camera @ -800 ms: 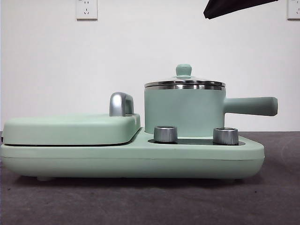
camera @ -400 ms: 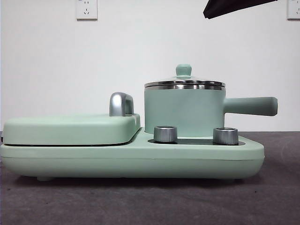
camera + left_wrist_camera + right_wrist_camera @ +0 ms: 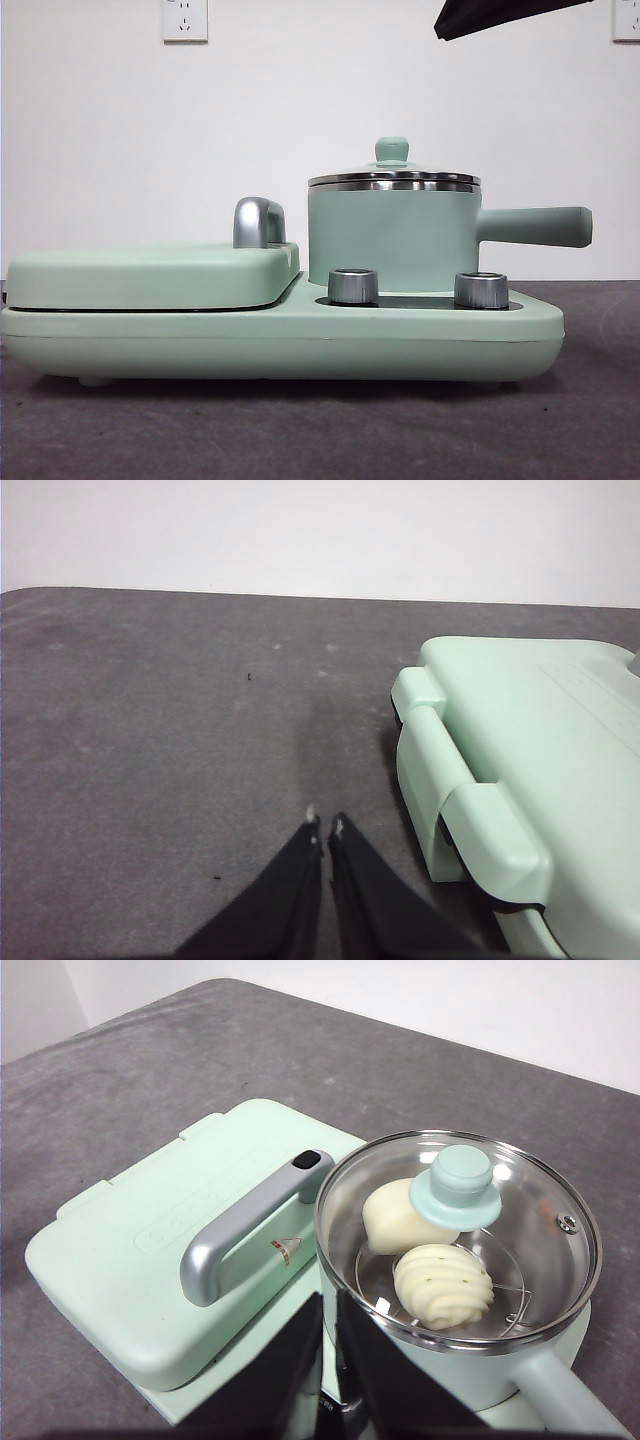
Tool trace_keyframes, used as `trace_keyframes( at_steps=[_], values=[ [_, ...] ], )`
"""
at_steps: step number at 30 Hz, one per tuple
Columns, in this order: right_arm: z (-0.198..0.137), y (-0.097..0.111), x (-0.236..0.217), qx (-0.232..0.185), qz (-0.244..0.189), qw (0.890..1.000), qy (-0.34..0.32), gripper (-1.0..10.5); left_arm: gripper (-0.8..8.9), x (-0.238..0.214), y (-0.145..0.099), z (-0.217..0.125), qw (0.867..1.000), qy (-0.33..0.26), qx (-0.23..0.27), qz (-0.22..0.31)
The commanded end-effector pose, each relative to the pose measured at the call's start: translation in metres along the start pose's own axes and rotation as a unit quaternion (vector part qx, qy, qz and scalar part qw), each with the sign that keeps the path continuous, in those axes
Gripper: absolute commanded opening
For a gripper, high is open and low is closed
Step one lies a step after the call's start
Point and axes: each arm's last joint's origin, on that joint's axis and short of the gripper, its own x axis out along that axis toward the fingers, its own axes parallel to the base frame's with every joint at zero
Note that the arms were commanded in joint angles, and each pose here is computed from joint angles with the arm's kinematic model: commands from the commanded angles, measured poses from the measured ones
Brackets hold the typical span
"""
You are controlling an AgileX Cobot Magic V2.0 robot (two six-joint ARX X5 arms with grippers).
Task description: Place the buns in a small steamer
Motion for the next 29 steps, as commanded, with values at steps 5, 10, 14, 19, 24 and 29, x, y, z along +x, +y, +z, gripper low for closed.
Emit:
trace_keyframes(
  at_steps=[5,10,14,19,24,29],
  values=[
    [0.001,-0.003,-0.002,-0.047,-0.016,0.999,-0.006,0.2,0.16,0.002,0.001,-0.005,1.000,0.003,0.003,0.004],
    [-0.028,-0.031,-0.011,-0.026,-0.079,0.996,-0.020,0.2,0.16,0.002,0.001,-0.005,1.000,0.003,0.003,0.004],
    [-0.066,-0.051,-0.028,-0.013,-0.130,0.987,-0.092,0.2,0.16,0.002,0.001,-0.005,1.000,0.003,0.003,0.004],
    [-0.110,-0.068,-0.051,-0.007,-0.218,0.963,-0.160,0.2,0.16,0.002,0.001,-0.005,1.000,0.002,0.003,0.004],
    [-0.137,-0.079,-0.062,-0.001,-0.292,0.936,-0.194,0.2,0.16,0.002,0.001,-0.005,1.000,0.003,0.003,0.004],
    [-0.154,-0.084,-0.062,0.006,-0.319,0.926,-0.201,0.2,0.16,0.002,0.001,-0.005,1.000,0.002,0.003,0.004]
  ],
)
